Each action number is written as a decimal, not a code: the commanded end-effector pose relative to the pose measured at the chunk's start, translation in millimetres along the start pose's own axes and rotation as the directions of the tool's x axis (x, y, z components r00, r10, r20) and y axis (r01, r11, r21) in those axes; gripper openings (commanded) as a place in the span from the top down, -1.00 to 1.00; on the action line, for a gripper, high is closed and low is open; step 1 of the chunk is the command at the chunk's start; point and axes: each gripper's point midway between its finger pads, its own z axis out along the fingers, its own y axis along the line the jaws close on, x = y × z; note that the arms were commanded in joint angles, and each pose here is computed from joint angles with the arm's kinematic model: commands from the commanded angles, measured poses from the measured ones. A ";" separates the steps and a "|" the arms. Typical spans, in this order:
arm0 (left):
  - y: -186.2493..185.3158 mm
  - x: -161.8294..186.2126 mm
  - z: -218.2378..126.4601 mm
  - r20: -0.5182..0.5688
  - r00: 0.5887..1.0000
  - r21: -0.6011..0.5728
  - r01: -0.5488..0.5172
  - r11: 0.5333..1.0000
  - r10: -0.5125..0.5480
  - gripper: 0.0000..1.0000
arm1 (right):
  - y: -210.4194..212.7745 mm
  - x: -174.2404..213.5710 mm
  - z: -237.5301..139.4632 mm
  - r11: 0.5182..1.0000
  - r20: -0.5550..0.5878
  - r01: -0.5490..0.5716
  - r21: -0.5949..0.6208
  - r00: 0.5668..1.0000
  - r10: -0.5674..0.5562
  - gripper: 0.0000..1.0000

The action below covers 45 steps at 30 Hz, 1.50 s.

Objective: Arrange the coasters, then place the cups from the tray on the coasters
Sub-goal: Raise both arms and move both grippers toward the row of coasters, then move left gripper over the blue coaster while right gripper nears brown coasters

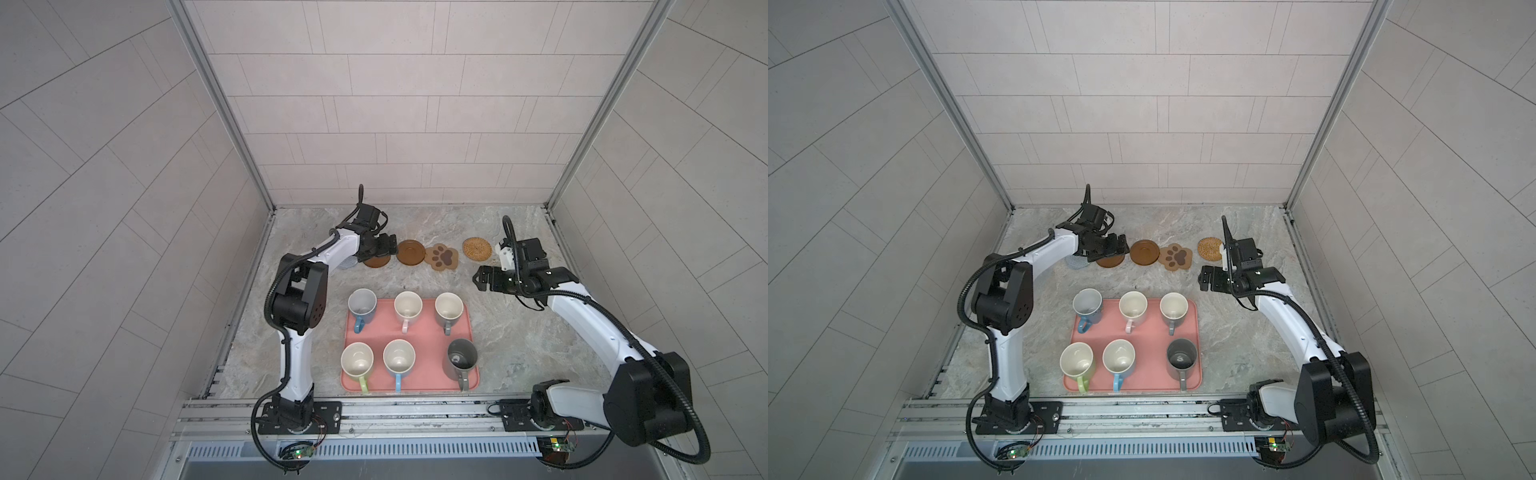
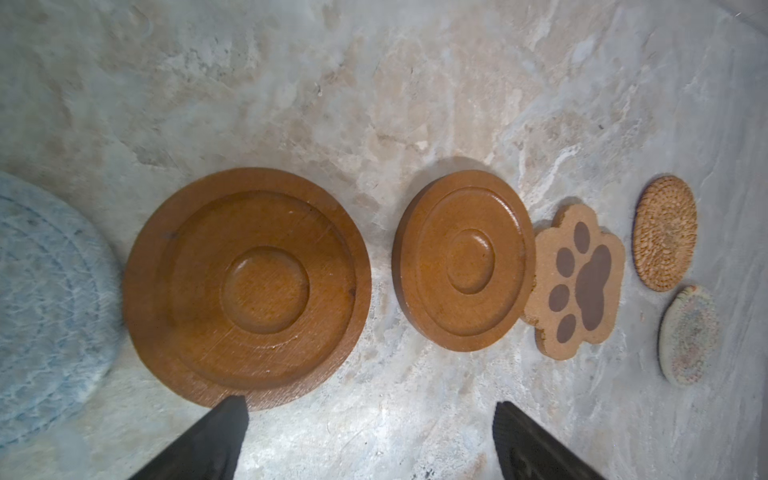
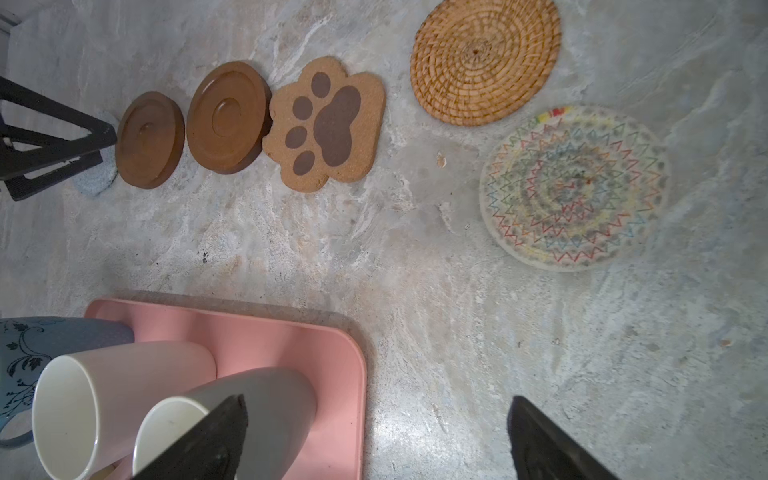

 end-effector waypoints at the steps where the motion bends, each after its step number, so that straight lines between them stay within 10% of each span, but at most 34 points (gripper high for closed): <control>1: 4.4 2.8 6.5 -0.022 1.000 -0.042 0.009 0.999 -0.010 -1.00 | 7.9 -10.2 -1.7 1.000 0.016 0.031 -0.002 0.999 -0.031 -0.99; 45: 10.4 -11.7 45.9 -0.142 0.990 -0.054 -0.016 0.998 0.008 -1.00 | 15.9 -32.5 25.5 0.995 -0.152 -0.057 0.076 0.986 0.069 -0.99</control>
